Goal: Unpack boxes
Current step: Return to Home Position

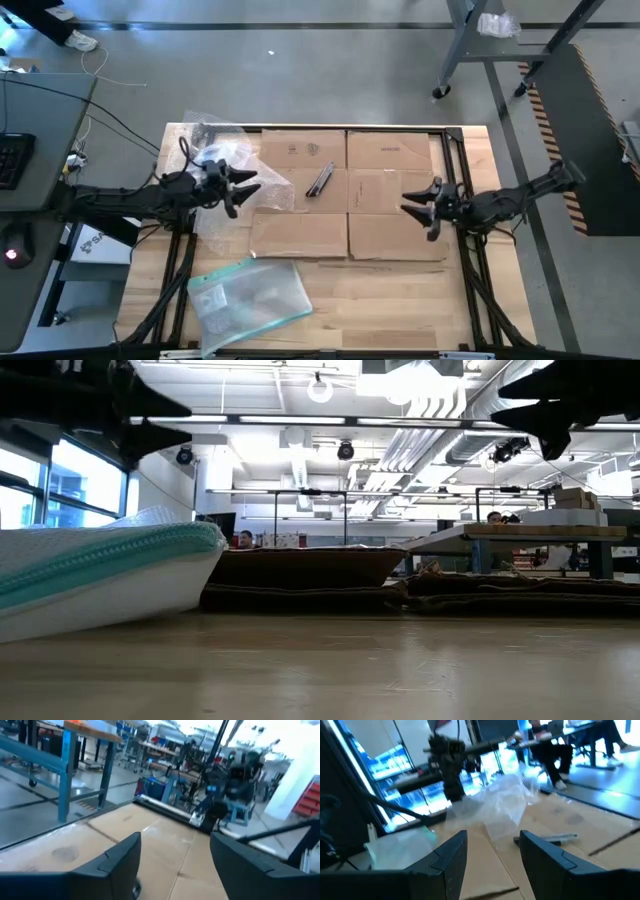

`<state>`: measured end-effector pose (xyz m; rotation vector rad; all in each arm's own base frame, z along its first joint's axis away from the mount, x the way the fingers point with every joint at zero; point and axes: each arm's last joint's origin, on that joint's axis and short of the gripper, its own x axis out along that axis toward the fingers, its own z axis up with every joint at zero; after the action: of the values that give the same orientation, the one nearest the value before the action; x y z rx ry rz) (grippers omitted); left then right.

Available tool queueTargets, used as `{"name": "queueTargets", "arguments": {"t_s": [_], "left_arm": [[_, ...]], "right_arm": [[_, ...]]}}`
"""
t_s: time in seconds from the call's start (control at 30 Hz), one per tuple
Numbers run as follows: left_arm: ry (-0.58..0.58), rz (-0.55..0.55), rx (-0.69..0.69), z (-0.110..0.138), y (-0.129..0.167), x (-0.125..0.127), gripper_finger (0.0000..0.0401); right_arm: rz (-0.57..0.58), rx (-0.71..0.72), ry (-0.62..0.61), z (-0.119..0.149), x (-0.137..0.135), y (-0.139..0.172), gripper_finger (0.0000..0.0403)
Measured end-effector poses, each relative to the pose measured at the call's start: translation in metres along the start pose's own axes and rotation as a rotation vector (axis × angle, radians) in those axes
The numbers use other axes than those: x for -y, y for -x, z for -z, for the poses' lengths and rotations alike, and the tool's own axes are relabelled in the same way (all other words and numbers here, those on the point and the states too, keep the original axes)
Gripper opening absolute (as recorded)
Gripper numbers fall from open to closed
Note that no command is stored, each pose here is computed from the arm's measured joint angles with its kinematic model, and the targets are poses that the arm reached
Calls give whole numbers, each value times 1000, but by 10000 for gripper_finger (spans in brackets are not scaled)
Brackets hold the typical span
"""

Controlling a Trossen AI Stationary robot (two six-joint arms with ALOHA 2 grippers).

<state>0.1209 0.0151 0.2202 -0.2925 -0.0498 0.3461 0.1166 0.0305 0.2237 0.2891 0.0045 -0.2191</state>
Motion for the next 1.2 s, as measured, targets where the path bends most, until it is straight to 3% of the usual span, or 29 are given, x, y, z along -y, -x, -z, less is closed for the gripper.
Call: {"name": "queueTargets", "arguments": {"t_s": [0.2,0.43,0.6,0.7,0.8,0.9,1.03,1.2], "left_arm": [[-26,-58,-34,4,23,-10,171],[-12,10,13,17,34,-16,140],[-13,167,44,43,24,-17,121],[-27,181,48,41,23,-19,103],[-103,214,75,37,22,-20,80],[-202,178,82,37,21,-24,59],[-222,103,38,42,21,-28,46],[-226,45,14,44,20,-30,44]], "right_arm": [[-52,85,-31,5,15,16,165],[-99,146,-70,30,28,22,165],[-287,113,-7,37,27,18,165],[-391,178,57,29,29,18,165],[-340,192,125,28,36,15,165],[-234,129,165,34,45,12,165],[-163,15,89,43,52,9,165],[-167,-1,23,44,53,9,165]]}}
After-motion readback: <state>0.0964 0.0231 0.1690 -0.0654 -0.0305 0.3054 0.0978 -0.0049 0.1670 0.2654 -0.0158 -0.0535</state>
